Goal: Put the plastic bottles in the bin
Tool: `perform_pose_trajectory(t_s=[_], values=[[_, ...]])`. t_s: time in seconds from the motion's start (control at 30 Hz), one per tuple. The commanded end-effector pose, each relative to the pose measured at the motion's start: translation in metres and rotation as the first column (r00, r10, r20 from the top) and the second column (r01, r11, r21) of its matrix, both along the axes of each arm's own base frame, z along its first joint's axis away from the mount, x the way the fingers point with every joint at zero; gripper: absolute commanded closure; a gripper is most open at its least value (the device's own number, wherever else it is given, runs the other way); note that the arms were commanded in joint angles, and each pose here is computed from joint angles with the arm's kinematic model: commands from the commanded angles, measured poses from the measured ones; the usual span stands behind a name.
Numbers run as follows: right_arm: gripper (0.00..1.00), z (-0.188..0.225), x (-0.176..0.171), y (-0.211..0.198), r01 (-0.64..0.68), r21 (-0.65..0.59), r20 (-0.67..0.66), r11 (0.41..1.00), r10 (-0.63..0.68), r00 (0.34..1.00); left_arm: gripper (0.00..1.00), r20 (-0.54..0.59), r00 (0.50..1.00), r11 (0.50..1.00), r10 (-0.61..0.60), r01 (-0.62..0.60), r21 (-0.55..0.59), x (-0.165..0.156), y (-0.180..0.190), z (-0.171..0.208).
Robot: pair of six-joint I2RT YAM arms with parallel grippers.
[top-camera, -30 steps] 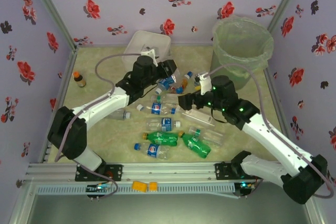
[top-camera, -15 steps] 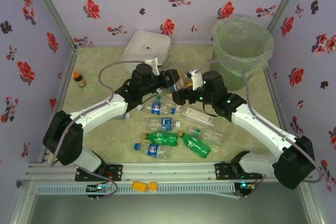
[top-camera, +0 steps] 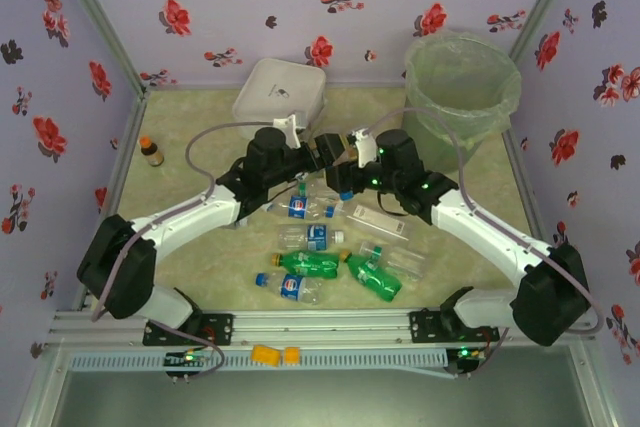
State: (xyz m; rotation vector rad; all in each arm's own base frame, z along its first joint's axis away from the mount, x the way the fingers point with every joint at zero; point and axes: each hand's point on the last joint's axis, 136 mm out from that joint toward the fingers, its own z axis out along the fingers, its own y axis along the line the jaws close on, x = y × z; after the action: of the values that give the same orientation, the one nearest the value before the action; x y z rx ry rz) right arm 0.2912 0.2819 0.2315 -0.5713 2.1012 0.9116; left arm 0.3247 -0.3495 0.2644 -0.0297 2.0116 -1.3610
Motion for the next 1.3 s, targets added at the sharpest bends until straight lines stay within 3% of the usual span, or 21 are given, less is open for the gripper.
perform_pose_trajectory(t_s=[0.0, 0.3, 0.53, 0.67, 0.83, 1.0, 1.13, 1.27], values=[[0.52, 0.014, 0.012, -0.013, 0.076, 0.026, 0.043, 0.997, -0.077, 0.996, 0.0, 0.055, 0.998, 0.999, -0.022, 0.023, -0.025, -0.005, 0.008, 0.025], [0.53, 0.025, 0.021, -0.051, 0.204, -0.006, 0.059, 0.979, -0.203, 0.977, 0.0, 0.026, 0.983, 0.981, 0.179, -0.181, 0.065, 0.03, 0.084, -0.007], [0.56, 0.082, 0.044, -0.091, 0.335, 0.035, 0.114, 0.942, -0.336, 0.935, 0.0, 0.091, 0.956, 0.929, 0.28, -0.294, 0.225, 0.029, 0.127, -0.047], [0.57, 0.119, 0.066, -0.117, 0.413, 0.063, 0.138, 0.909, -0.418, 0.898, 0.0, 0.093, 0.948, 0.912, 0.303, -0.317, 0.26, 0.026, 0.14, -0.063], [0.57, 0.161, 0.102, -0.164, 0.565, 0.102, 0.171, 0.819, -0.574, 0.801, 0.0, 0.072, 0.956, 0.899, 0.285, -0.293, 0.326, 0.022, 0.142, -0.079], [0.59, 0.179, 0.137, -0.215, 0.699, 0.137, 0.159, 0.702, -0.712, 0.684, 0.0, 0.078, 0.955, 0.901, 0.287, -0.297, 0.317, 0.021, 0.143, -0.083], [0.59, 0.168, 0.161, -0.251, 0.782, 0.115, 0.139, 0.613, -0.789, 0.598, 0.0, 0.094, 0.953, 0.896, 0.288, -0.303, 0.325, 0.017, 0.147, -0.084], [0.59, 0.136, 0.183, -0.27, 0.811, 0.068, 0.067, 0.582, -0.813, 0.578, 0.0, 0.107, 0.943, 0.875, 0.314, -0.331, 0.352, 0.013, 0.157, -0.086]])
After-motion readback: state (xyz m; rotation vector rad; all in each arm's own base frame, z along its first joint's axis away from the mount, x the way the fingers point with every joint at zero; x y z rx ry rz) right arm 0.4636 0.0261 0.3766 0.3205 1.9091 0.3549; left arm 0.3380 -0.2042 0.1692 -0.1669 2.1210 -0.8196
